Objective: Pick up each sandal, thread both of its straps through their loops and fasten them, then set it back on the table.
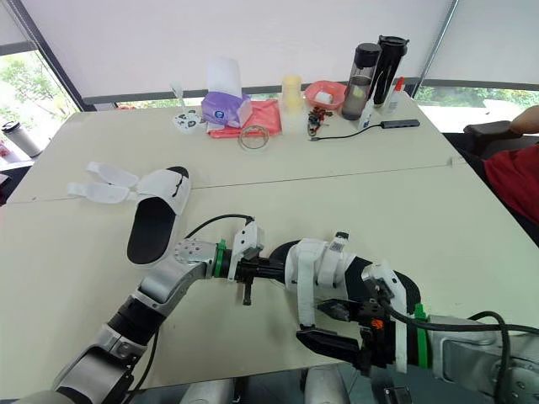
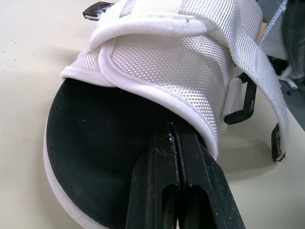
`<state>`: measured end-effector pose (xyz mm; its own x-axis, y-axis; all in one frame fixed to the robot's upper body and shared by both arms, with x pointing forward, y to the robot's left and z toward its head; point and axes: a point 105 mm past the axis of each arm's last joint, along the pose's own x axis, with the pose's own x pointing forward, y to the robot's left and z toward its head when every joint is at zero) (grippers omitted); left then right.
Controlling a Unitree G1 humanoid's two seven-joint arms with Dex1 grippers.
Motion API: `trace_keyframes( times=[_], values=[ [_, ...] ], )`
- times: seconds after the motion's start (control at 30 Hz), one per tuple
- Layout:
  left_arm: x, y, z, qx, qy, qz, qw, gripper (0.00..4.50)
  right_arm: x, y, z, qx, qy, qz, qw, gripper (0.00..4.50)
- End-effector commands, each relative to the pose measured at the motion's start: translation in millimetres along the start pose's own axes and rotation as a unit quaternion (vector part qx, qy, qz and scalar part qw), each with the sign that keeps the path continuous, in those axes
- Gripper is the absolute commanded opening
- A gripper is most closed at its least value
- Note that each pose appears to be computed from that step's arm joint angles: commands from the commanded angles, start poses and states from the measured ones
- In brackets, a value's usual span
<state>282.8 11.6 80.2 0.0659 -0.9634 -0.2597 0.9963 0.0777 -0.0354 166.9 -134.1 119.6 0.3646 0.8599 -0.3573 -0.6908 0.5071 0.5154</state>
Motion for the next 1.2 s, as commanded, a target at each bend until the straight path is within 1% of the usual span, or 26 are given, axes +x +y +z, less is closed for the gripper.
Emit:
trace_keyframes(
  times=[0.03,0.3,0.53,0.6,0.63,0.67,0.83,0.87,1.07,1.13,1.2],
  values=[
    [0,-2,-8,-0.008,0.018,-0.001,1.0,0.0,4,-8,0,-0.002,-0.01,-0.023,1.0,4.3],
    [-3,-17,-4,-0.034,0.011,-0.04,0.999,0.0,10,-13,-7,-0.004,0.002,-0.022,1.0,4.3],
    [-4,-23,-1,-0.058,0.007,-0.061,0.996,0.0,20,-4,-7,0.003,0.0,0.01,1.0,4.3],
    [-4,-25,-1,-0.061,0.008,-0.065,0.996,0.0,22,-5,-6,0.001,0.0,0.013,1.0,3.79],
    [-3,-24,-1,-0.06,0.01,-0.064,0.996,0.0,23,-4,-6,-0.001,0.001,0.017,1.0,3.42],
    [-3,-23,-1,-0.058,0.012,-0.061,0.996,0.0,24,-4,-5,-0.003,0.0,0.02,1.0,2.97],
    [-3,-19,-5,-0.05,0.019,-0.049,0.997,0.0,23,-2,-3,-0.007,0.002,0.025,1.0,0.41],
    [-3,-18,-5,-0.049,0.019,-0.047,0.998,0.0,23,-3,-2,-0.008,0.002,0.026,1.0,0.02],
    [-2,-16,-6,-0.044,0.02,-0.039,0.998,0.0,22,-3,7,-0.013,-0.008,0.035,0.999,0.02],
    [-3,-16,-6,-0.043,0.02,-0.038,0.998,0.0,18,0,16,-0.016,-0.021,0.048,0.998,0.02],
    [-3,-15,-7,-0.042,0.021,-0.037,0.998,0.0,13,1,35,-0.032,-0.048,0.055,0.997,0.02]
  ],
)
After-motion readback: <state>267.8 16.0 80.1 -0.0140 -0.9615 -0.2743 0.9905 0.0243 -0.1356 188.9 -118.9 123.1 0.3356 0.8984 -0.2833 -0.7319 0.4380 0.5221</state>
